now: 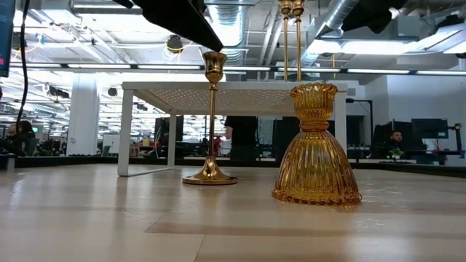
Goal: Pick & Place candle stick holders
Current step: Put the golden candlestick holder on the shelf
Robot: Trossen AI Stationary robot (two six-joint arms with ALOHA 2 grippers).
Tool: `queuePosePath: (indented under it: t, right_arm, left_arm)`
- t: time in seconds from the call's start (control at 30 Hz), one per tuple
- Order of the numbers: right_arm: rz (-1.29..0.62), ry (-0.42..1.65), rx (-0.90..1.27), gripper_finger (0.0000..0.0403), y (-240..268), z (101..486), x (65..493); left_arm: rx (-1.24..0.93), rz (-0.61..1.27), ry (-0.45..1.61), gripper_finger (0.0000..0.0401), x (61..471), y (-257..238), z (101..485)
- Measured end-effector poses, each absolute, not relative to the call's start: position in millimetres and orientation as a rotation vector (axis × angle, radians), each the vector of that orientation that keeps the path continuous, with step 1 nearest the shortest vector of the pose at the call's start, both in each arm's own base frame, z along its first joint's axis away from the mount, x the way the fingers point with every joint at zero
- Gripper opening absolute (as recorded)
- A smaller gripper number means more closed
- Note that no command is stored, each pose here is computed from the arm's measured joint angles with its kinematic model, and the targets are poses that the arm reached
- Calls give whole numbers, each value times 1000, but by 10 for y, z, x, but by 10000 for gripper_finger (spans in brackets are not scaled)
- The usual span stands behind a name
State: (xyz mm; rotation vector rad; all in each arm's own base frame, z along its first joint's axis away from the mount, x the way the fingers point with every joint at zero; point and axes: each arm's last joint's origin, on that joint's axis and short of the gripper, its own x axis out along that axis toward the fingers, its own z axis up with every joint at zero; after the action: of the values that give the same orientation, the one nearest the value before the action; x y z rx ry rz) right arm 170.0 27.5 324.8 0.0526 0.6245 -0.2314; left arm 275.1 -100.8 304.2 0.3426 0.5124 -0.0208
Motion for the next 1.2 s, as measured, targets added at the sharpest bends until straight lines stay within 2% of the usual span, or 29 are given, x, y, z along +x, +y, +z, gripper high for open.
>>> queuePosePath:
  t: [1.03,1.2]
  right_arm:
    - [-231,624,53,65,275,3248,1701]
    - [-231,624,53,65,275,3248,1701]
  left_arm:
    - [287,32,578,103,2845,-991,2786]
    - [266,40,577,74,2865,-998,2767]
